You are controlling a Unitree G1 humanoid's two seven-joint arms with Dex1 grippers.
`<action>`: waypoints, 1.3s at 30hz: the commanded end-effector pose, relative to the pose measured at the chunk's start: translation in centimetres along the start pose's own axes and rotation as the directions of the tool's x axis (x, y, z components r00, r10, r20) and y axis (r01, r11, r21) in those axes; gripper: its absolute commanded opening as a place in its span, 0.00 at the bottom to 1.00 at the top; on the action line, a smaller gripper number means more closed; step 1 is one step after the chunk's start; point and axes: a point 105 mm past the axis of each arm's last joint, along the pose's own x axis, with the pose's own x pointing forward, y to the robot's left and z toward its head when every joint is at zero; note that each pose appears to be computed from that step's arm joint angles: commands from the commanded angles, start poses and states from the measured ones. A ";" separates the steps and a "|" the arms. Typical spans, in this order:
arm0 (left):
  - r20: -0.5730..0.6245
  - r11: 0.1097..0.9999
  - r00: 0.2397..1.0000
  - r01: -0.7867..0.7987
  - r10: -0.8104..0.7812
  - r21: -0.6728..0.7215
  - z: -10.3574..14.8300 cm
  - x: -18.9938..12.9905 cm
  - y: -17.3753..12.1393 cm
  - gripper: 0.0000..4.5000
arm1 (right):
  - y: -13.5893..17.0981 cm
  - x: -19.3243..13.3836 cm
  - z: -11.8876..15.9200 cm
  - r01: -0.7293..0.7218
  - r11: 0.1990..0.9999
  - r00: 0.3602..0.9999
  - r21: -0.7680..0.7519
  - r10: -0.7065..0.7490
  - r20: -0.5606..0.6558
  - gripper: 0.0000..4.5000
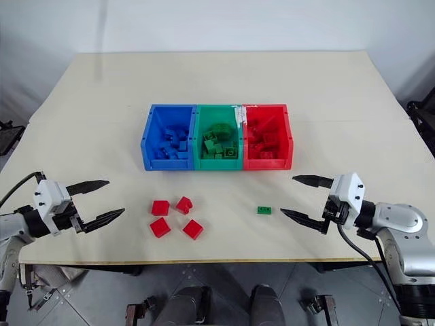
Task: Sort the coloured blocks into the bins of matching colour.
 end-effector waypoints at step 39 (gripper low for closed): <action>0.105 0.950 0.945 0.305 -0.311 0.073 2.5 3.1 -5.9 1.00 | 1.9 4.8 -4.5 -0.273 0.961 0.911 0.047 0.274 -0.310 0.41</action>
